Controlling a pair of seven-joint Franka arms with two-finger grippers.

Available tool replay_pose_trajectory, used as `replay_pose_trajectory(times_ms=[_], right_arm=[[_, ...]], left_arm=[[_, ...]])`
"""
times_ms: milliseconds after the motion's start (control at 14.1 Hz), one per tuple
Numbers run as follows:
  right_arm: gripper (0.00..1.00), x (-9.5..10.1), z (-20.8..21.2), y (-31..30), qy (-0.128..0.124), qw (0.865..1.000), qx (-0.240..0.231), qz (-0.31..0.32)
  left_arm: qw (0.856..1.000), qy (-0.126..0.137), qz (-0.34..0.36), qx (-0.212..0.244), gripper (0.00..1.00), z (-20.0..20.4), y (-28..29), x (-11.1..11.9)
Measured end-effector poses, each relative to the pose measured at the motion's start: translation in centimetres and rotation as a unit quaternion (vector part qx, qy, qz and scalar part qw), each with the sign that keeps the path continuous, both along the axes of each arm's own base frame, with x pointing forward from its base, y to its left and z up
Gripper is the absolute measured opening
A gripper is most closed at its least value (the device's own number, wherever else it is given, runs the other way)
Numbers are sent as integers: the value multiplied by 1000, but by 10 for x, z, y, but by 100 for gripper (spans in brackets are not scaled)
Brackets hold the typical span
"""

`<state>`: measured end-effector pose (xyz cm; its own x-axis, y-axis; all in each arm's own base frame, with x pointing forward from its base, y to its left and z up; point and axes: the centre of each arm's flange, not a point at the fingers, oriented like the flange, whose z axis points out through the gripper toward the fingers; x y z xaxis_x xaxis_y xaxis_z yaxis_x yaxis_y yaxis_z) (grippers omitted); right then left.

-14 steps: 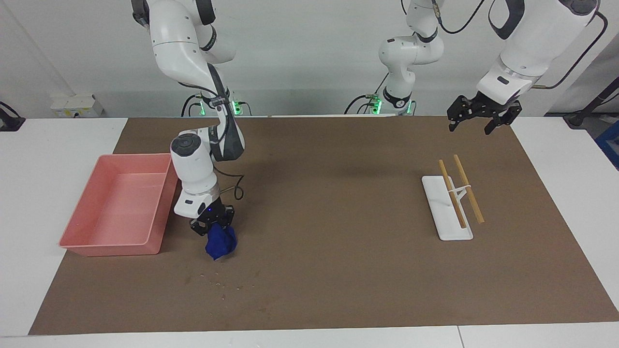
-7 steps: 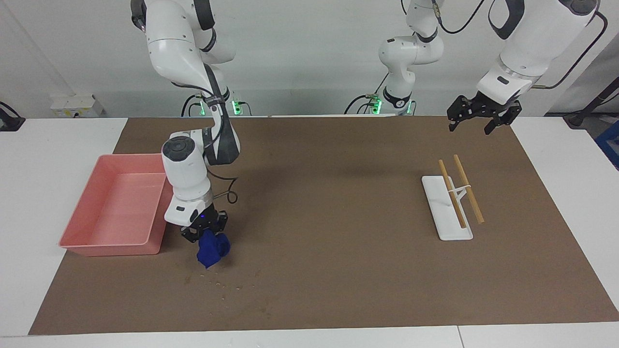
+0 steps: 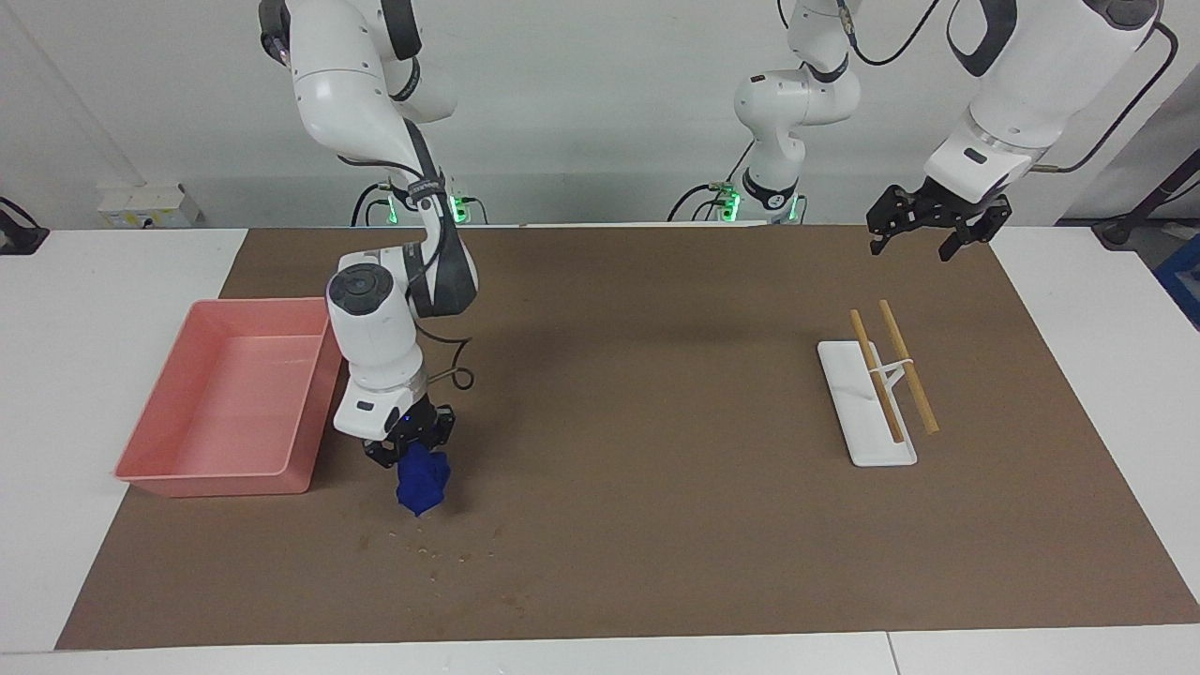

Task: Wipe water with towel using both arms
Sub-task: 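Carry the cloth with the right gripper over the pink bin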

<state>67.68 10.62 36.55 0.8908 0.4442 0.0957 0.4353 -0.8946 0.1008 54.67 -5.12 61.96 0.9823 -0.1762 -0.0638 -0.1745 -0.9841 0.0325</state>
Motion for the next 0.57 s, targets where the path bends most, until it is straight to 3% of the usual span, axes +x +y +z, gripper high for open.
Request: replay_pose_trajectory(times_ms=[142, 285, 569], right_arm=[[13, 4, 44, -8, 25, 1000, -9, 1], [13, -6, 87, -29, 48, 999, -18, 14], [13, -35, 138, -150, 88, 994, -24, 66]], left_arm=[[1000, 0, 0, 0, 100, 0, 0, 0], [1000, 0, 0, 0, 100, 0, 0, 0], [1000, 0, 0, 0, 100, 0, 0, 0]])
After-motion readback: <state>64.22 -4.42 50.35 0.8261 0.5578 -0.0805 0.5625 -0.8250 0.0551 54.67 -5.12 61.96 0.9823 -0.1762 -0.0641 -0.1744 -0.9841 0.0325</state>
